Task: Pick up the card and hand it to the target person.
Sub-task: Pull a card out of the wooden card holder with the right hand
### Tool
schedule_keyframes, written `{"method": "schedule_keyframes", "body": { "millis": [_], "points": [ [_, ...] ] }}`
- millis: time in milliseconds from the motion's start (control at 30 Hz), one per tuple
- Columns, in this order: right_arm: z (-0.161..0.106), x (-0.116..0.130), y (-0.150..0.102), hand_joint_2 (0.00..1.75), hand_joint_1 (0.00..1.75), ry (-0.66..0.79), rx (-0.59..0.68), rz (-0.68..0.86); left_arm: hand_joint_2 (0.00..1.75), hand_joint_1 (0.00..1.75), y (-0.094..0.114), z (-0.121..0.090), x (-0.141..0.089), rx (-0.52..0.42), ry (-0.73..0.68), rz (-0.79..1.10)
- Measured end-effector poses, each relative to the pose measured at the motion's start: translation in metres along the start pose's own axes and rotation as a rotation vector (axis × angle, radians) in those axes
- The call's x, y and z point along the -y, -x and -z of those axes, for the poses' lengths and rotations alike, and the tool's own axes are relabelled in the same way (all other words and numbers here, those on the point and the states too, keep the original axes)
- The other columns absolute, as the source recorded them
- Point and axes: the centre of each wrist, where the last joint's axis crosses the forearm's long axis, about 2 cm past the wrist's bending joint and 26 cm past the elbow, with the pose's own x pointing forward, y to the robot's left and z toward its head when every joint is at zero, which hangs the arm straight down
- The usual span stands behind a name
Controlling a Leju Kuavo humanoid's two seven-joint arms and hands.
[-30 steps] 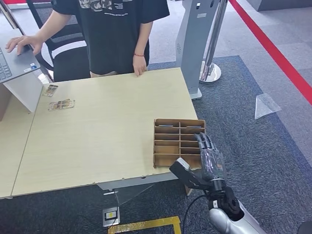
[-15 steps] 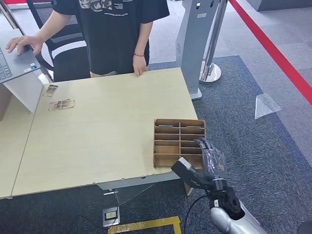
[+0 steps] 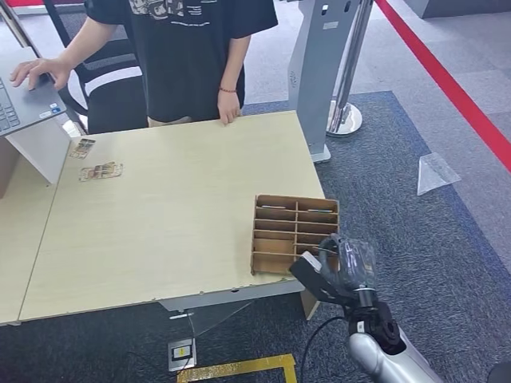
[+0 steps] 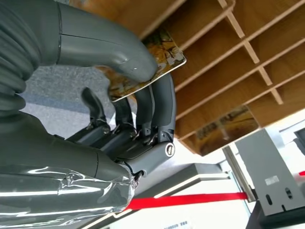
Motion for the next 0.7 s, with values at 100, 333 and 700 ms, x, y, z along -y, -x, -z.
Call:
{"method": "schedule_keyframes", "body": {
  "millis": [100,333,700],
  "points": [
    [0.001,0.001,0.001,1.75,1.75,0.002,0.005,-0.007,1.75,0.0,0.0,0.0,0.0,0.0,0.0,0.0],
    [0.004,0.004,0.006,1.75,1.75,-0.003,0.009,-0.029,1.75,0.0,0.0,0.0,0.0,0.002,0.005,0.001],
    [0.03,0.027,0.006,1.75,1.75,-0.04,0.189,-0.112,1.75,0.0,0.0,0.0,0.0,0.026,0.015,0.006]
  ]
}}
